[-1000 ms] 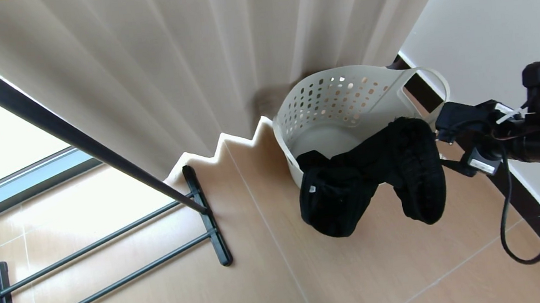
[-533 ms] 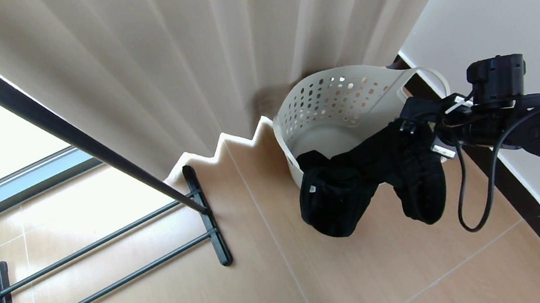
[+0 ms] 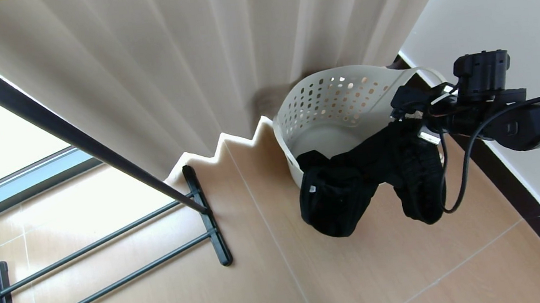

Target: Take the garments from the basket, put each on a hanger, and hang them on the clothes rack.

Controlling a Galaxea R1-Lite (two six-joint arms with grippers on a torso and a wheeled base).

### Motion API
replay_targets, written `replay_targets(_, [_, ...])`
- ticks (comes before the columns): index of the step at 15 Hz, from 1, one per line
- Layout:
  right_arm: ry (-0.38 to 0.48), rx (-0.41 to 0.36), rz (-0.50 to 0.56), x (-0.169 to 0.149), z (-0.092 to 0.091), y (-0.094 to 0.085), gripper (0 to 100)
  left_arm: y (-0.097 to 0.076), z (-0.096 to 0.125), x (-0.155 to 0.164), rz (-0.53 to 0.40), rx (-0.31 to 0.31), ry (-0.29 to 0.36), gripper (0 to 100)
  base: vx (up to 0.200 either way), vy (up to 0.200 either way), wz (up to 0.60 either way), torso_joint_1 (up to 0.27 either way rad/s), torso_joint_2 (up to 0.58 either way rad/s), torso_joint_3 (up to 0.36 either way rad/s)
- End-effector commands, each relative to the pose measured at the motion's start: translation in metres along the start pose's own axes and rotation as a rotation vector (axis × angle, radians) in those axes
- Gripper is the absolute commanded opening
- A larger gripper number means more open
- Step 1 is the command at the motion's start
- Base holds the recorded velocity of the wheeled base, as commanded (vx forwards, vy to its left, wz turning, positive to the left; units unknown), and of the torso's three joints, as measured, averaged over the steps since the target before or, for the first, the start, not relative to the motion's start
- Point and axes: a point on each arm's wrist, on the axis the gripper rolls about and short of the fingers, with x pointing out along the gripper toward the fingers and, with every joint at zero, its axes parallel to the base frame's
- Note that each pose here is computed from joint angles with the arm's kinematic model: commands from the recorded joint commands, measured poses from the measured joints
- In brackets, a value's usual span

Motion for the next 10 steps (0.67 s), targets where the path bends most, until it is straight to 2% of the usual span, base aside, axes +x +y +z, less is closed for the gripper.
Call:
replay_targets(1, [0.005, 0.0, 0.006, 0.004, -0.002, 0.003, 0, 0.0, 0.0, 0.0, 0.0, 0.0, 0.001, 100, 0.0, 0.0, 0.0, 0.0, 0.0, 0.0])
replay_targets(4, [0.005, 0.063, 0.0, 0.0, -0.003, 0.001, 0, 0.0, 0.0, 0.0, 0.0, 0.0, 0.001, 100, 0.0, 0.0, 0.0, 0.0, 0.0, 0.0])
replay_targets(8, [-0.011, 0.191, -0.02, -0.032, -0.003, -0.013, 0, 0.0, 0.0, 0.0, 0.0, 0.0, 0.001, 100, 0.0, 0.0, 0.0, 0.0, 0.0, 0.0])
replay_targets(10, [-0.037, 0.271, -0.038, -0.069, -0.003, -0.02, 0, 0.0, 0.0, 0.0, 0.0, 0.0, 0.001, 100, 0.0, 0.0, 0.0, 0.0, 0.0, 0.0])
